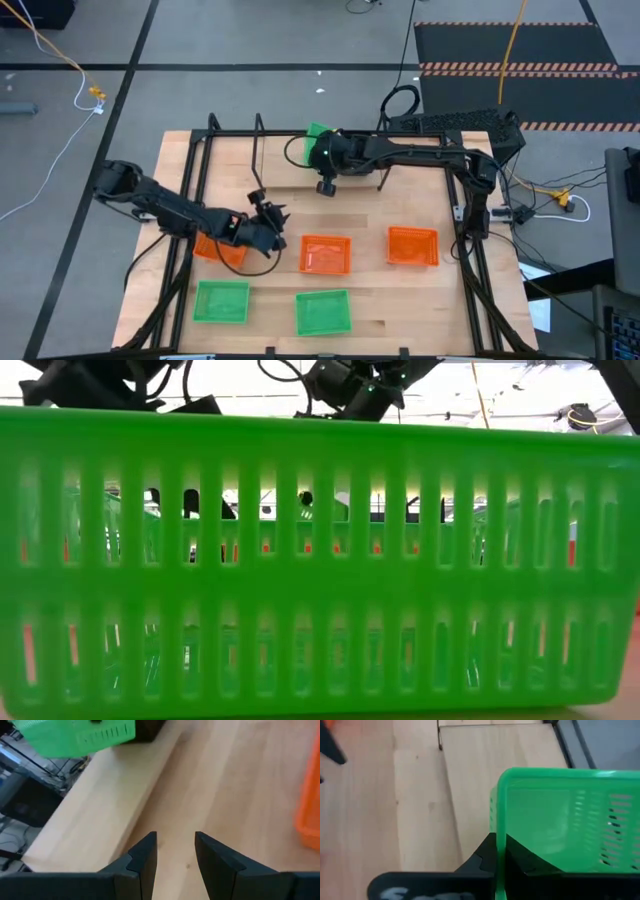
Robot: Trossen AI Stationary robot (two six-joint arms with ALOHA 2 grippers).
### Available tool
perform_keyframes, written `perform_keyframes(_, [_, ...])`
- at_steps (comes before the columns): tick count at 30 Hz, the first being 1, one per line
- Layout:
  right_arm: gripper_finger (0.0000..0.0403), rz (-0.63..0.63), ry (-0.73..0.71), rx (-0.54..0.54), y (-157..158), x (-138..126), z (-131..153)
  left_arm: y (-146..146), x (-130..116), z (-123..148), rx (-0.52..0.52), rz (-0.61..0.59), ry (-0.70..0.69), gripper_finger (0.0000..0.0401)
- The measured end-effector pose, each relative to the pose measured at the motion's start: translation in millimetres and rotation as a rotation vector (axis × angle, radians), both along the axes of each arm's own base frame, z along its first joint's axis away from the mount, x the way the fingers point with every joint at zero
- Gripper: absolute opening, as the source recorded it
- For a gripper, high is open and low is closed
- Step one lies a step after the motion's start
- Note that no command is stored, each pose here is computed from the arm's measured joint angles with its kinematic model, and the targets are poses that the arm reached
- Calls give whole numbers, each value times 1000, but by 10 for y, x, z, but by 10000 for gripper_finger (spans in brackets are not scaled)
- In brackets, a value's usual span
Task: Stack baskets on shelf by color
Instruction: Put the right green bin on the shelf
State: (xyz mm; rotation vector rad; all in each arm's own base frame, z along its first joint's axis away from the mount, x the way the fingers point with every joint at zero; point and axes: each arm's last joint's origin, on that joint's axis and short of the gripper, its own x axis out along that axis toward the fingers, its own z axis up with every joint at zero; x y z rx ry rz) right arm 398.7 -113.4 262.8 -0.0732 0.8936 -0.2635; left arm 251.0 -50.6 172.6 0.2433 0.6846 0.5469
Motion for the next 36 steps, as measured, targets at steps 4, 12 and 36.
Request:
perform_keyframes(4, [2, 23, 9, 28, 1, 27, -61, 89, 20, 24, 8, 23, -6, 136])
perform_keyframes(12, [2, 49, -43, 38, -4, 41, -194, 136, 24, 20, 6, 42, -3, 136])
perform_keyframes(36, [35, 24, -38, 26, -91, -9, -327, 121, 27, 24, 2, 38, -12, 136])
